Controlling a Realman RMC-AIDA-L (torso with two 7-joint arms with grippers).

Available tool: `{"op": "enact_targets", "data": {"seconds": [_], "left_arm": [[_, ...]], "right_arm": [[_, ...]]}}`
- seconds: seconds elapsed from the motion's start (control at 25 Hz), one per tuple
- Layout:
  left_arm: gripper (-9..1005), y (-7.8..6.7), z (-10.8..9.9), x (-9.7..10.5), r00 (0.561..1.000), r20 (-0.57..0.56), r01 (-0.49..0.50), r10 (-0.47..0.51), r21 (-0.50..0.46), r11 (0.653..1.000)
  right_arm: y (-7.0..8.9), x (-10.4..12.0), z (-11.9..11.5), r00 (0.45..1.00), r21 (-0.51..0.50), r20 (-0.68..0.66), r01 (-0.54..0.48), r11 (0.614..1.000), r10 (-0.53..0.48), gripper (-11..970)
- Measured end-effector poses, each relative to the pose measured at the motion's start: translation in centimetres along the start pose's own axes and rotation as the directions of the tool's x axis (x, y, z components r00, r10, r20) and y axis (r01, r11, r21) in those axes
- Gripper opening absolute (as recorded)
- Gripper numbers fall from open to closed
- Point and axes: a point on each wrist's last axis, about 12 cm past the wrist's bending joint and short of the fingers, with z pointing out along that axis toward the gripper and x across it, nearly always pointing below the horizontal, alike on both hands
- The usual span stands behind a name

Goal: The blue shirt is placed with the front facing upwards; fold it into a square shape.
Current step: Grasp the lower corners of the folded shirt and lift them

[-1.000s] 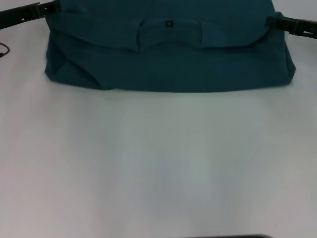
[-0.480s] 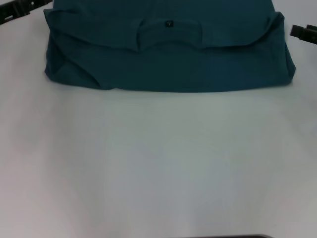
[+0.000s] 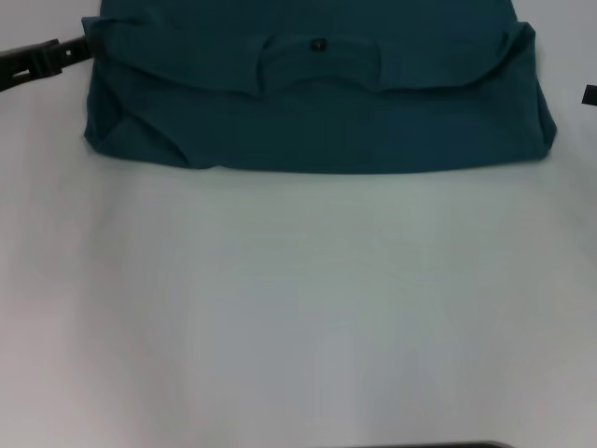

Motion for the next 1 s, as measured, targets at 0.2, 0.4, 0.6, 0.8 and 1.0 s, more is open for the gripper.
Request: {"op": "enact_targets", "data": {"seconds": [0.2, 0.4, 0.6, 0.8, 1.0], "left_arm": [[799, -0.3, 0.2, 0.3, 0.999, -0.024, -0.044, 0.044, 0.014, 0.999], [798, -0.3, 0.2, 0.3, 0.998, -0.025, -0.06, 0.06, 0.013, 0.998], [799, -0.3, 0.2, 0.2, 0.998, -0.025, -0.065, 0.065, 0.013, 0.998], [799, -0.4, 0.4, 0.1, 0.997, -0.024, -0.076, 0.076, 0.014, 0.997], [798, -0.4, 0.5, 0.1, 0.997, -0.023, -0.076, 0.077, 0.015, 0.997]], "right_arm": [[0.4, -0.8, 0.6, 0.994, 0.014, -0.072, -0.077, 0.997, 0.078, 634], [0.8, -1.3, 1.4, 0.981, 0.041, -0.139, -0.129, 0.991, 0.134, 631], [1.2, -1.0, 2.4, 0.969, 0.051, -0.192, -0.149, 0.988, 0.156, 629], [1.8, -0.7, 3.5, 0.964, 0.028, -0.214, -0.157, 0.987, 0.159, 628], [2.0, -0.7, 4.3, 0.968, 0.036, -0.202, -0.145, 0.989, 0.15, 627]]}}
